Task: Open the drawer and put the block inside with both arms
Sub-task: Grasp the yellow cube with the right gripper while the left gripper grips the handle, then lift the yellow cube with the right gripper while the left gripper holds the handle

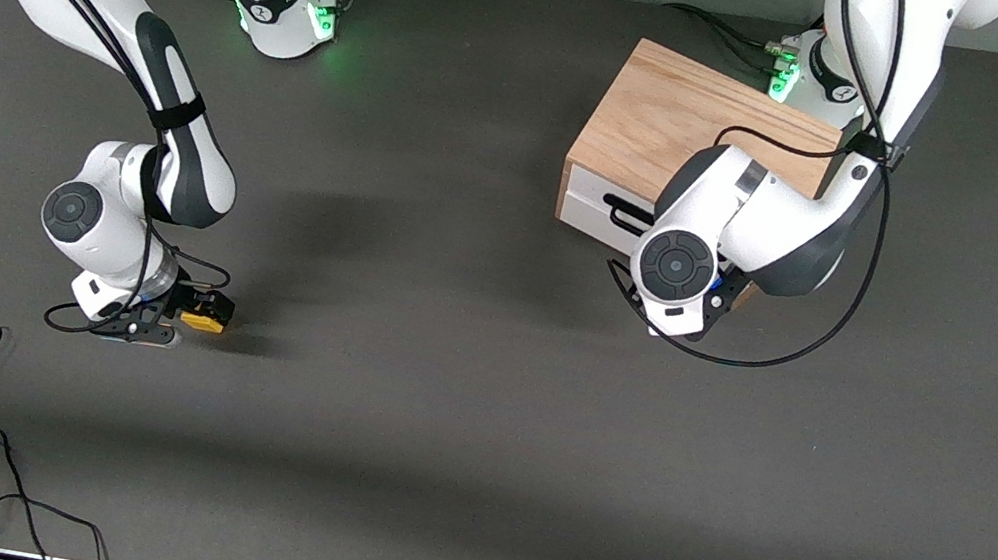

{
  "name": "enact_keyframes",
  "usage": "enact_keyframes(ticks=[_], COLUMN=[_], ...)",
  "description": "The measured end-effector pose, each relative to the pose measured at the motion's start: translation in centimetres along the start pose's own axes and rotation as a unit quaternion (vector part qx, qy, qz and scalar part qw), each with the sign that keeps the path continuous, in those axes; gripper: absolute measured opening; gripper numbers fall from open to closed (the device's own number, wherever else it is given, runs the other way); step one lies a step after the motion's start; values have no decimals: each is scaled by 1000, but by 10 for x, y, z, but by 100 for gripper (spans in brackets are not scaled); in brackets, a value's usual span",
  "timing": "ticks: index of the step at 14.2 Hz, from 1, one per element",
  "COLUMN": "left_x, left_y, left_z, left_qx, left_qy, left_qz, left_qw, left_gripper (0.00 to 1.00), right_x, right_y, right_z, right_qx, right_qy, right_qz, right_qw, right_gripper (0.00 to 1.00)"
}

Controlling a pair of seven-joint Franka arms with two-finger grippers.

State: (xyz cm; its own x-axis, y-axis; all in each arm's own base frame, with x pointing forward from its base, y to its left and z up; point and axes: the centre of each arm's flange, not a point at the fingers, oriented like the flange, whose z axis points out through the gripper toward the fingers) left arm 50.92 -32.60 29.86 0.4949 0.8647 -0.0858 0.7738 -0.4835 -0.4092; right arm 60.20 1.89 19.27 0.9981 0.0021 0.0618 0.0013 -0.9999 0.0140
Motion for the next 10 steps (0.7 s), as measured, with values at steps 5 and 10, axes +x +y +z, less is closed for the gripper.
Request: enact_keyframes(ticks=[5,10], left_x=[0,-6], left_y=[-3,4], left_z=[4,2], left_qx=[-15,-56], left_qy=[1,2], left_qz=[-1,4], left_qw=[1000,998], left_gripper=[98,98], right_x=[0,1], right_y=[0,0], right_z=[0,-1], right_qx=[0,0], right_qy=[0,1], right_qz=[-1,-4], right_qw=[1000,1000], right_gripper=[88,58])
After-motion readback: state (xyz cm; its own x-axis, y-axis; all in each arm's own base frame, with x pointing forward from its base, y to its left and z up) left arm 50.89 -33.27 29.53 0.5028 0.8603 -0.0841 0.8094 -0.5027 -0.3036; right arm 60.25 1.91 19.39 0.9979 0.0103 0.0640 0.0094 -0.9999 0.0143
